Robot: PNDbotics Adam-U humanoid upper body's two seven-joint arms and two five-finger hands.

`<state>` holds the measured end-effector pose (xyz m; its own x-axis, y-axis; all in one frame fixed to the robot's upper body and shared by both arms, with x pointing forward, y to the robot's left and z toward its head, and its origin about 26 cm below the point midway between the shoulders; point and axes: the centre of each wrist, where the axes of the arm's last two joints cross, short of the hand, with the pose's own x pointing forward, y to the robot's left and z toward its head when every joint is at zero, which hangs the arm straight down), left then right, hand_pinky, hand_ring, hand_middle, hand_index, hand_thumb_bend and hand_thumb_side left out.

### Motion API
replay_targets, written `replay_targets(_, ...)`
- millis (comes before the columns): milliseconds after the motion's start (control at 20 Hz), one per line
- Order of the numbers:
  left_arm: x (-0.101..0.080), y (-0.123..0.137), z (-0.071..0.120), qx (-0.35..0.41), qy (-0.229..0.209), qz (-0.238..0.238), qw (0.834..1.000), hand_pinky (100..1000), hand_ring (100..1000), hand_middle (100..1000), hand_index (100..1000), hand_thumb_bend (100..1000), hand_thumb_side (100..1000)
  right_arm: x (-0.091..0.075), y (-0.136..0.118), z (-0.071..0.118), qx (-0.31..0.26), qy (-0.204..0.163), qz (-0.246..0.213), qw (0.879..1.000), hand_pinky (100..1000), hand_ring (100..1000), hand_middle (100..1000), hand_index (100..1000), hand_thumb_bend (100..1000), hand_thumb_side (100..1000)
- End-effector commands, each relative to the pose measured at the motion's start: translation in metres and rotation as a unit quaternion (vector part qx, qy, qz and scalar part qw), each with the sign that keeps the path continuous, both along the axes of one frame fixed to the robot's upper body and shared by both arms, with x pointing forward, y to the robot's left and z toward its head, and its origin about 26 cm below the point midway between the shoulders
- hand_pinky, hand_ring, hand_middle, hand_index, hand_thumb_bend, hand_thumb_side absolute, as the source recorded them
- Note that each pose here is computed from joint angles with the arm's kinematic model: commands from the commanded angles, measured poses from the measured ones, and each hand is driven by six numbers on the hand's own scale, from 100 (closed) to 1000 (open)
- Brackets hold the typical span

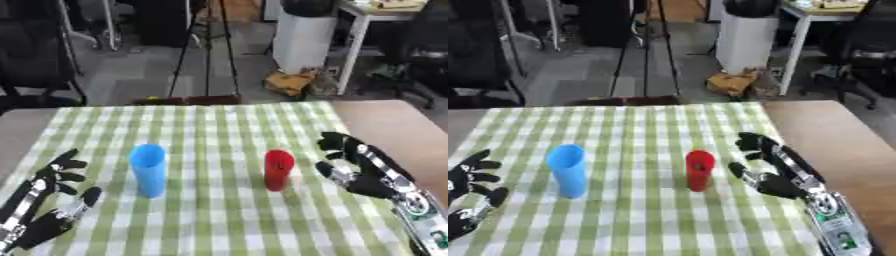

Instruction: Pour the contents of one cup into another cup.

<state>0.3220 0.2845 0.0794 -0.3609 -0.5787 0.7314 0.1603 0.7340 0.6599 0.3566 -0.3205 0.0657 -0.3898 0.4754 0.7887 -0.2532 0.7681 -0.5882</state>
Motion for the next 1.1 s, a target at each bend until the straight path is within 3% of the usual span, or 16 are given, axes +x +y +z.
replay_targets(50, 0.001, 0.003, 0.008, 0.009, -0.009, -0.005, 1.0, 651, 751, 800, 947, 456, 647, 0.007, -0.006, 0.008, -0.031, -0.008, 0.002, 0.999, 794, 852, 799, 929, 449, 499)
replay_targets(1100, 0.003, -0.001, 0.009, 0.006, -0.007, -0.013, 1.0, 654, 751, 800, 949, 420, 690, 0.033, 0.015, 0.0, -0.052, 0.004, 0.018, 0.998, 793, 848, 797, 927, 454, 543)
